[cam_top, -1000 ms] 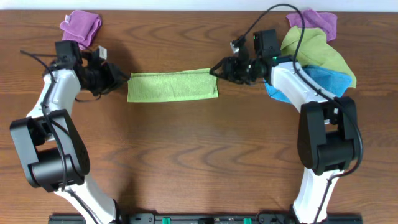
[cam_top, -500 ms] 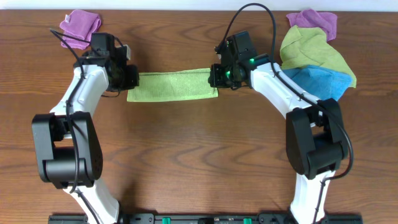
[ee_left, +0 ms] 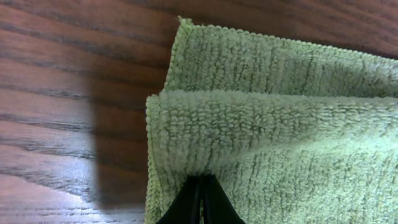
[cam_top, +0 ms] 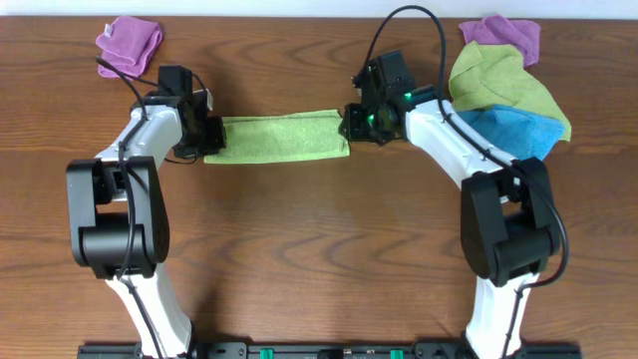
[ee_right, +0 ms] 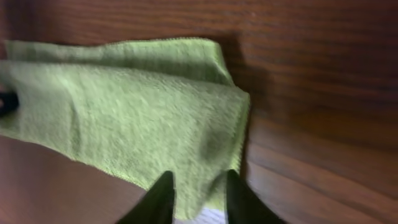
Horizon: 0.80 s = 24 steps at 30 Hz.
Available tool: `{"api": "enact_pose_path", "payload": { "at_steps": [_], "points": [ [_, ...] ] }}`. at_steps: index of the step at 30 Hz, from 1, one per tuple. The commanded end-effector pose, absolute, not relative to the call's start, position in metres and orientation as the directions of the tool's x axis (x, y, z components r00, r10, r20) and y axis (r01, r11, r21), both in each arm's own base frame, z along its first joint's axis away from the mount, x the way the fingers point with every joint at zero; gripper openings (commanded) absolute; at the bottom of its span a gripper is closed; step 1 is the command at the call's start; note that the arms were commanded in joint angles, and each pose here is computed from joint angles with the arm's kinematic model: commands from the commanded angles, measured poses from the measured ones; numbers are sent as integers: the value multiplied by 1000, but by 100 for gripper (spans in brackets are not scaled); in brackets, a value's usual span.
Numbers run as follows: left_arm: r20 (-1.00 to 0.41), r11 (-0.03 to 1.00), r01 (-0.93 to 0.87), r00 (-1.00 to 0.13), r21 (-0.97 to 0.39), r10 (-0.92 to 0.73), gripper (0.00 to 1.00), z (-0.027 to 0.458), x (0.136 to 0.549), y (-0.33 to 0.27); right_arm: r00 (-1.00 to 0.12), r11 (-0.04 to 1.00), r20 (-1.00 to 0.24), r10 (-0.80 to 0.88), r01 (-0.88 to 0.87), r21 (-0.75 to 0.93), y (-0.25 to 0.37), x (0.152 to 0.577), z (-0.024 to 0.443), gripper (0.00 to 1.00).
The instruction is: Fold the cloth
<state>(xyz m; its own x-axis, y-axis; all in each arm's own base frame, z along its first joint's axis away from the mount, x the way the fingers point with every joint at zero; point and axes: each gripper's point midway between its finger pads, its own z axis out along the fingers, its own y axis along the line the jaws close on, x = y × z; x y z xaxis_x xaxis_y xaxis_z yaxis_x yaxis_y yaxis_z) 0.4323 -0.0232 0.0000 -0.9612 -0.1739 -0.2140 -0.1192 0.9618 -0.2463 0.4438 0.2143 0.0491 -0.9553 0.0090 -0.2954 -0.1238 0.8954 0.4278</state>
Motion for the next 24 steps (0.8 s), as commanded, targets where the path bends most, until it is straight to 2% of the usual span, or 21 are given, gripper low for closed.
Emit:
{"api": "enact_pose_path", "payload": {
  "at_steps": [1,2,3,6,9,13,17,24],
  "points": [
    [-131,954,-148,-974,-260,-187,6,-30,420,-28,-956,903,-292,35,-95,419,198,449,52,34],
    [-122,954,-150,-975,-259,-186,6,-32,418,-28,-958,905,-282,47,-78,417,191,449,51,48],
    [-117,954,-152,-975,-258,-186,6,-33,417,-28,-960,907,-277,54,-69,416,187,449,51,57],
    [-117,954,-151,-976,-258,-186,6,-34,417,-28,-959,904,-278,51,-74,421,180,451,50,72],
    [-117,954,-151,-976,-258,-186,6,-34,417,-28,-961,871,-273,37,-103,481,185,452,52,83],
    [-117,954,-151,-976,-258,-186,6,-34,417,-28,-971,773,-235,40,-119,623,197,452,53,91],
    [-117,954,-151,-976,-258,-186,6,-34,417,-28,-986,628,-164,39,-103,772,202,450,49,93],
    [-118,954,-150,-975,-258,-186,6,-34,418,-28,-998,577,-53,25,-29,817,208,438,18,94]
  ]
}}
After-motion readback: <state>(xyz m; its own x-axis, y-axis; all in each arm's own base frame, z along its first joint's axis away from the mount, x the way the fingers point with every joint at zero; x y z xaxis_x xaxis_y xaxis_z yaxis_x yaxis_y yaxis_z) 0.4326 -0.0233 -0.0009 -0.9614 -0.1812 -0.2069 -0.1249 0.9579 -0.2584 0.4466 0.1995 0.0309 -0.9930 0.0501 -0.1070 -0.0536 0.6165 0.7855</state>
